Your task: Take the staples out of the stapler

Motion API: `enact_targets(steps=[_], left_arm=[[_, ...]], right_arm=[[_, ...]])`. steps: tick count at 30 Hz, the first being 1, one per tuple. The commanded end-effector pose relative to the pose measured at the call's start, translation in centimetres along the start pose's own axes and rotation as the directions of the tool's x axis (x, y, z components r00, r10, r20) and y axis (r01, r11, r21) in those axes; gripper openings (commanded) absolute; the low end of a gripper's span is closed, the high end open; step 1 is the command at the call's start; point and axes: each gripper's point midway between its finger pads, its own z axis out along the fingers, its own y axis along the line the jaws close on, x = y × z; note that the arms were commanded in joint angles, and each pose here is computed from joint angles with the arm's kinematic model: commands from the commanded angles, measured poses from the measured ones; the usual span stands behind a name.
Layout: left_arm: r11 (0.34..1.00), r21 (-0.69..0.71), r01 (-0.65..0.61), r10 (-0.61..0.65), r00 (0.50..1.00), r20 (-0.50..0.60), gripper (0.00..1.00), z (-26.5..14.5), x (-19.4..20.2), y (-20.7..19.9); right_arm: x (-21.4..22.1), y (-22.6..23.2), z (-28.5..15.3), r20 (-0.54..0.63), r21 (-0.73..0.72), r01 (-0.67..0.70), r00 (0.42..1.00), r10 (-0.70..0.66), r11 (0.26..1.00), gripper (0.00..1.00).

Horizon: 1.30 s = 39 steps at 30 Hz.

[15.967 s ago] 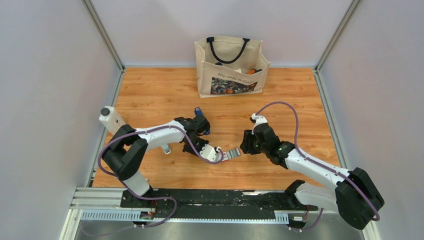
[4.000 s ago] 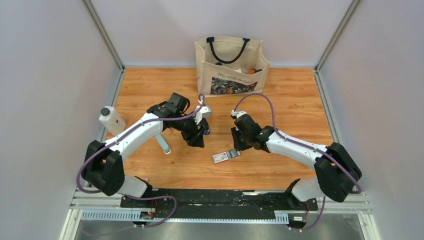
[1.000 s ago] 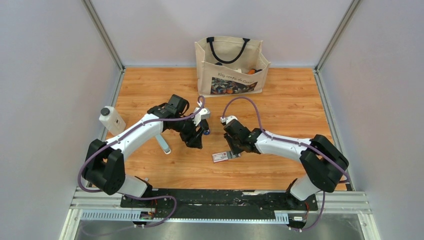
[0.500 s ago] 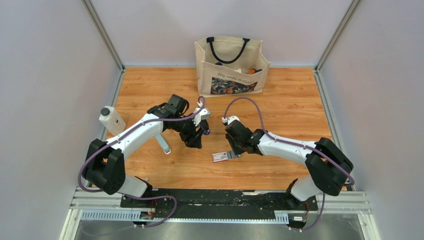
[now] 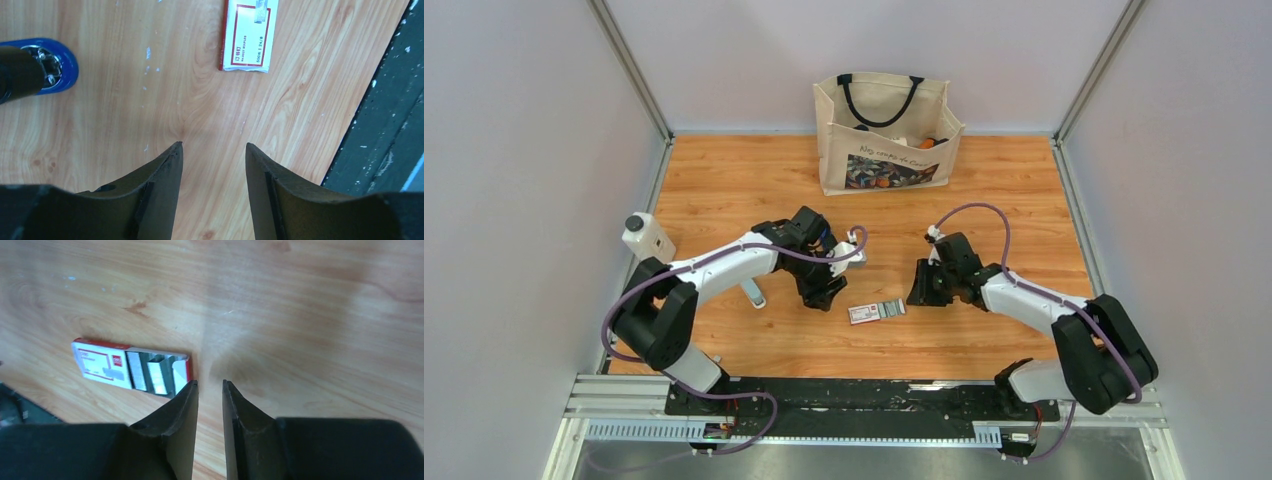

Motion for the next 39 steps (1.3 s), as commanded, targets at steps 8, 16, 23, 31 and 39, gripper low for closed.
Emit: enact_targets(steps=[8, 16, 23, 31, 39], left_arm=[[0.976, -0.089, -0.197, 0.186, 0.975, -0.119, 0.57, 2.0, -0.6, 0.4], [0.964, -0.118, -0.237, 0.206, 0.951, -0.230, 0.57, 3.6, -0.4, 0.9], [0.964, -0.100, -0.245, 0.210, 0.939, -0.271, 0.55, 5.2, -1.2, 0.6], [0.965, -0.049, -0.259, 0.236, 0.932, -0.274, 0.55, 6.1, -1.0, -0.8], [0.966, -0.056, -0.251, 0.229, 0.938, -0.259, 0.55, 6.4, -1.6, -0.7]], right_arm=[[-0.4, 2.5, 1.3, -0.042, -0.266, -0.199, 0.980, 0.195, 0.943, 0.20], [0.3, 2.0, 1.5, -0.054, -0.274, -0.227, 0.974, 0.221, 0.935, 0.17], [0.6, 2.4, 1.4, -0.049, -0.307, -0.254, 0.967, 0.252, 0.917, 0.15], [0.6, 2.7, 1.4, -0.046, -0.334, -0.271, 0.961, 0.272, 0.903, 0.14], [1.1, 4.8, 2.1, -0.059, -0.351, -0.238, 0.971, 0.232, 0.905, 0.14]])
